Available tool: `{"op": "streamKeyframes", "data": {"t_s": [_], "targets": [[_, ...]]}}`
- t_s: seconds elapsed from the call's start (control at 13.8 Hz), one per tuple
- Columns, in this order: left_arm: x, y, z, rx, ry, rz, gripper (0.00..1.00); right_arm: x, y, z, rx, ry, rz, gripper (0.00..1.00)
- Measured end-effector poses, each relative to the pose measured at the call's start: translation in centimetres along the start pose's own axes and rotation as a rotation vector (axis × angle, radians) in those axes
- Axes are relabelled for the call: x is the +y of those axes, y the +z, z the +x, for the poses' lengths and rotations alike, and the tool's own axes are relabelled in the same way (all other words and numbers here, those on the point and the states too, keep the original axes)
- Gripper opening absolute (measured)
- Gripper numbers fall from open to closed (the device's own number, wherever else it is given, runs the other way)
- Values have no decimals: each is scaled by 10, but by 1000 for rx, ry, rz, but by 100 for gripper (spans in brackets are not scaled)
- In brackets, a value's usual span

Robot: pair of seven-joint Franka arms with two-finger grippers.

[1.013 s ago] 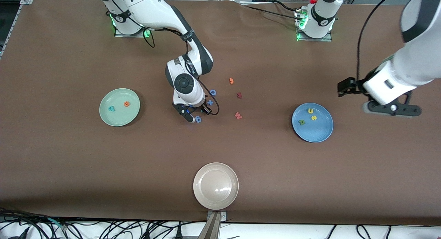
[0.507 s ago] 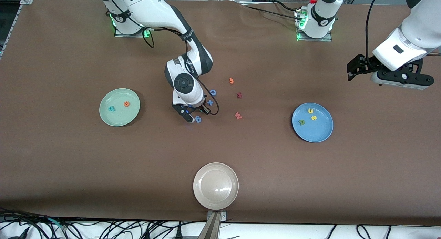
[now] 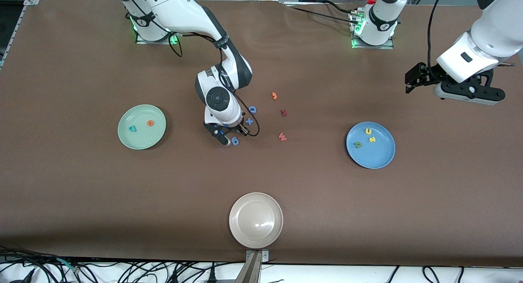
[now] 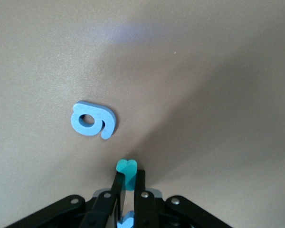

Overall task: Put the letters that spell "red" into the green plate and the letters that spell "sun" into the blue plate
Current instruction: 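Carry the teal letter onto the green plate and open the right gripper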

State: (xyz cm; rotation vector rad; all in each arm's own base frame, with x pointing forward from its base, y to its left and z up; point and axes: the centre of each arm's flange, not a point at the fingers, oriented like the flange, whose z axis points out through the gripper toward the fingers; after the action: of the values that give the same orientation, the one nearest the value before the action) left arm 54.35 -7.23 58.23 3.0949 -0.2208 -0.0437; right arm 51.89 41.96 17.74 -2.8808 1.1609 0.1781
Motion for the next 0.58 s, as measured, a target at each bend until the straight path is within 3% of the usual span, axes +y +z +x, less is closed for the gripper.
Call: {"op": "streamKeyframes", "data": {"t_s": [0.22,0.58], "targets": [[-5,2,0,-10,-9,-7,100,11,-11,20,-2,9,-80,11],[-4,1,0,-11,-11,-5,100,43,-91,73,-53,-82,-190,11]]}}
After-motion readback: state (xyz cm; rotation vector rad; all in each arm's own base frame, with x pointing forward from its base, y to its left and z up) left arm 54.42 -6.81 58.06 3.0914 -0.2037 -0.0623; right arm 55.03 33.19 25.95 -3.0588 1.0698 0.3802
